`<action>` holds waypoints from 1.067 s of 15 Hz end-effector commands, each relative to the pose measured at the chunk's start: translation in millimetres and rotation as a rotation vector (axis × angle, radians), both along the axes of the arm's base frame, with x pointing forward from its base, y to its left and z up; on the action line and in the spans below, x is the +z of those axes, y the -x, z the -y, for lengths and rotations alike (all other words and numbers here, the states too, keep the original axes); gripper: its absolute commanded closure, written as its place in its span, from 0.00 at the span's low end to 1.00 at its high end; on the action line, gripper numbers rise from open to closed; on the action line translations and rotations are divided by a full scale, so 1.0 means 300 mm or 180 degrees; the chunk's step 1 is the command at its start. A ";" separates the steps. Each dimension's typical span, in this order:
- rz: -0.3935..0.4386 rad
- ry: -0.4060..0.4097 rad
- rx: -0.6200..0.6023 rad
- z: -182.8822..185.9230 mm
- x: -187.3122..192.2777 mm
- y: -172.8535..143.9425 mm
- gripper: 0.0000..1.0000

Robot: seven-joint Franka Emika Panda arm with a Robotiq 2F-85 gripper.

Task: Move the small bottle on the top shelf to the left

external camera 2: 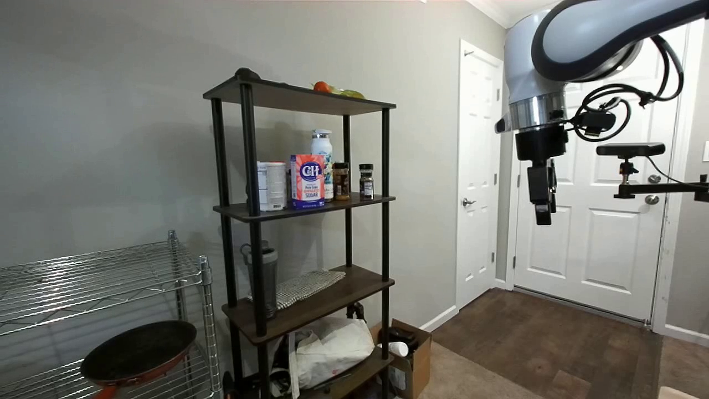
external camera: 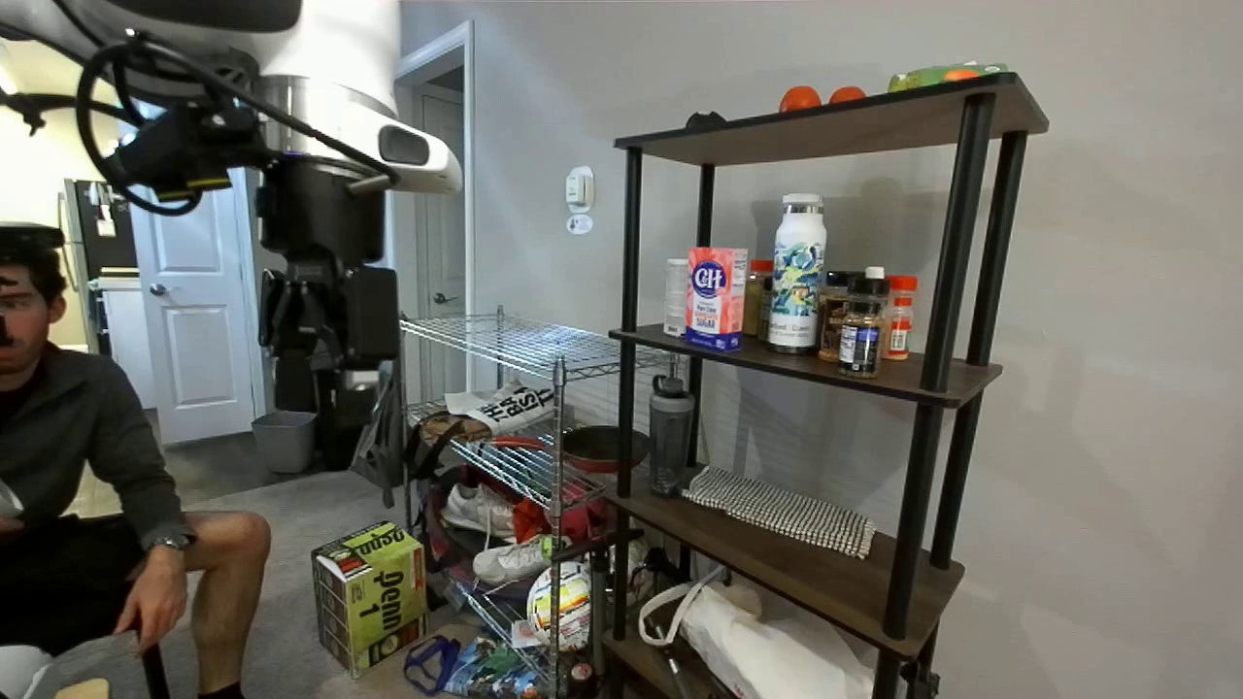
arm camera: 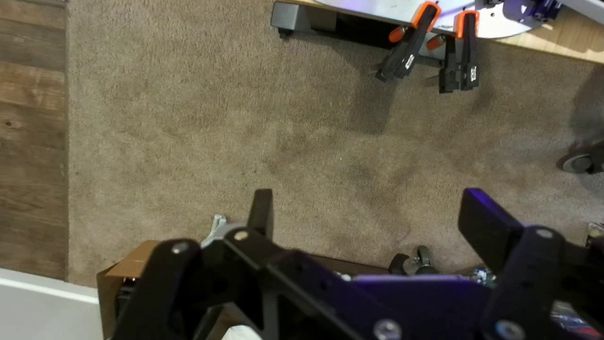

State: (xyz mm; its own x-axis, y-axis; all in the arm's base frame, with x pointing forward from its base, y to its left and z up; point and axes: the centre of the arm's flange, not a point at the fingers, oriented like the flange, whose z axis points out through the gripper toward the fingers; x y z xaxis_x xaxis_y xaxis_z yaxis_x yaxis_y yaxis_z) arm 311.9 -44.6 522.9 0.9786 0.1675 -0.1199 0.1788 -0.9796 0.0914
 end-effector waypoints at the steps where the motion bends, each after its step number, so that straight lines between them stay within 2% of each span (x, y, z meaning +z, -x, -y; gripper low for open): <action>1: 0.0294 0.0015 -0.0088 -0.034 -0.006 -0.113 0.00; 4: 0.0655 -0.0105 -0.0011 -0.135 -0.021 -0.283 0.00; 6: 0.0757 -0.0223 0.0020 -0.203 -0.041 -0.392 0.00; 9: 0.0586 -0.0345 -0.0016 -0.276 -0.113 -0.544 0.00; 11: 0.0476 -0.0397 -0.0167 -0.273 -0.188 -0.643 0.00; 13: 0.0521 -0.0562 -0.0397 -0.261 -0.242 -0.752 0.00; 16: 0.1000 -0.0888 -0.0595 -0.257 -0.230 -0.893 0.00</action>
